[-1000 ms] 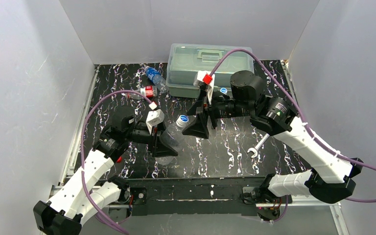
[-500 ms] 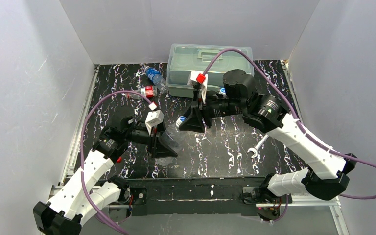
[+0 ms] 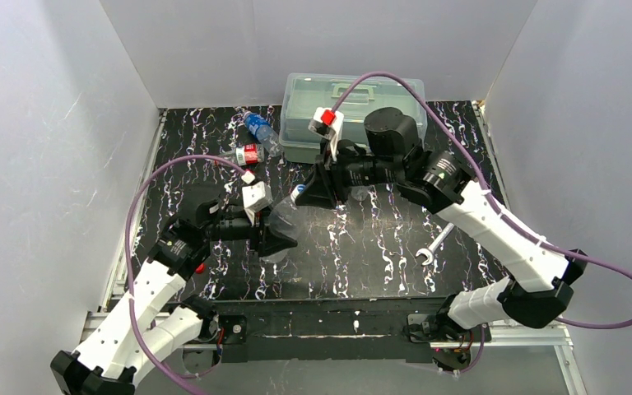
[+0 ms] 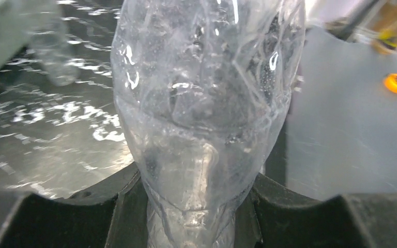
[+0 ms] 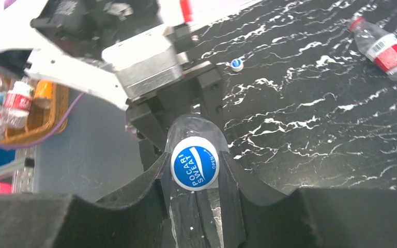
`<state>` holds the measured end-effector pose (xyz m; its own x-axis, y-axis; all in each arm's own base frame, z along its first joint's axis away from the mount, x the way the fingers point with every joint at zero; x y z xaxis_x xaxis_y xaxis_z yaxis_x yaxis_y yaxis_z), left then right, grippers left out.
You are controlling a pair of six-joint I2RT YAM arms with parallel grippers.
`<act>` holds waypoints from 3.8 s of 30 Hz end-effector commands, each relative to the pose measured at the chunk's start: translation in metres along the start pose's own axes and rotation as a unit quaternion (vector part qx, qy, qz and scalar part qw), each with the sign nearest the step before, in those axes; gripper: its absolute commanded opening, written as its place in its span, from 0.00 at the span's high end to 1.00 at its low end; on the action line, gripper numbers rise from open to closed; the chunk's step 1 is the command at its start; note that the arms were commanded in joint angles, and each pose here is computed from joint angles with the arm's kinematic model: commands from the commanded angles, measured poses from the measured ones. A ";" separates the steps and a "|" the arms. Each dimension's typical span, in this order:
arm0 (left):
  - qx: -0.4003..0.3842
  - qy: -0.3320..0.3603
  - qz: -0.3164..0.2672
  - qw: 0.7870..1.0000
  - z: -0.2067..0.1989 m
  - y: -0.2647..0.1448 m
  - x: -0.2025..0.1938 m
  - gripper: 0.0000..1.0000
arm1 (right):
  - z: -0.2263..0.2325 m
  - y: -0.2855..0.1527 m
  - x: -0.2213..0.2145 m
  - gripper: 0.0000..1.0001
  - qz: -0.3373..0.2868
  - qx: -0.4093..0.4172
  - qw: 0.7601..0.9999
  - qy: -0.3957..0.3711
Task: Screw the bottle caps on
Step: Screw the bottle cap onto the plastic bottle.
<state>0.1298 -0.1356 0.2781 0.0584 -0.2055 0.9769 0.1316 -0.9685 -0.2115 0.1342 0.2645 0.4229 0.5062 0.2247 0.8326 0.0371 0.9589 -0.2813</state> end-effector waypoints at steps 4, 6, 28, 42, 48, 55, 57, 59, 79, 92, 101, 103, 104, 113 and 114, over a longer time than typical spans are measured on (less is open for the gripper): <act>0.248 0.079 0.016 0.965 0.035 -0.016 0.021 1.00 | -0.003 0.018 0.009 0.99 -0.015 -0.099 0.986 0.130; 0.285 0.093 0.010 0.954 0.039 -0.018 0.026 1.00 | -0.011 0.027 0.009 0.99 -0.017 -0.155 0.973 0.168; 0.236 0.072 0.056 0.967 0.021 -0.009 -0.004 1.00 | -0.003 -0.019 0.051 0.02 -0.163 -0.230 0.956 0.082; -0.106 0.019 -0.016 0.994 -0.018 0.007 0.011 1.00 | 0.020 -0.036 -0.006 0.13 -0.028 0.006 0.997 -0.070; -0.122 0.026 -0.023 0.992 -0.021 0.005 0.013 1.00 | 0.014 -0.025 -0.005 0.19 -0.022 0.015 0.997 -0.067; -0.115 0.035 -0.018 0.993 -0.022 0.003 0.009 1.00 | 0.018 -0.022 0.001 0.38 -0.026 0.042 0.996 -0.069; -0.114 0.035 -0.017 0.993 -0.022 0.003 0.009 1.00 | 0.020 -0.021 0.002 0.40 -0.024 0.050 0.996 -0.067; -0.113 0.035 -0.017 0.993 -0.022 0.003 0.009 1.00 | 0.022 -0.022 0.002 0.40 -0.023 0.057 0.996 -0.065; 0.139 0.093 0.017 0.986 0.013 -0.007 0.021 1.00 | 0.001 -0.003 0.012 0.99 -0.021 -0.076 0.995 0.057; 0.380 0.153 0.034 0.912 0.058 -0.019 0.040 1.00 | -0.037 0.049 0.025 0.99 -0.077 -0.237 0.935 0.254; 0.340 0.125 0.056 0.930 0.045 -0.016 0.012 1.00 | -0.025 0.013 0.053 0.41 -0.146 -0.264 0.934 0.192; 0.324 0.114 0.055 0.937 0.040 -0.016 0.005 1.00 | -0.025 0.003 0.056 0.21 -0.155 -0.267 0.934 0.181; 0.313 0.111 0.052 0.942 0.037 -0.015 0.003 1.00 | -0.024 -0.002 0.057 0.15 -0.158 -0.269 0.934 0.176; 0.148 0.070 0.032 0.986 0.013 0.002 -0.009 1.00 | -0.006 -0.033 0.054 0.02 -0.146 -0.237 0.956 0.091; 0.140 0.066 0.034 0.987 0.013 0.003 -0.010 1.00 | -0.004 -0.035 0.052 0.02 -0.138 -0.233 0.959 0.086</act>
<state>0.1519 -0.1256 0.2698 -0.0782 -0.3514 0.9330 0.5517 -0.7947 -0.2531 0.1790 0.2636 0.4523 0.6355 -0.1280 0.7614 0.5715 0.7411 -0.3524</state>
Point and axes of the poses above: each gripper's point midway between its finger pads, its own y axis out along the fingers, its own z axis along the line the jaws close on, x = y × z, the point moved 10 cm from there along -y, back along the fingers, and after that the axes turned 12 degrees about y, right-handed, at the moved point
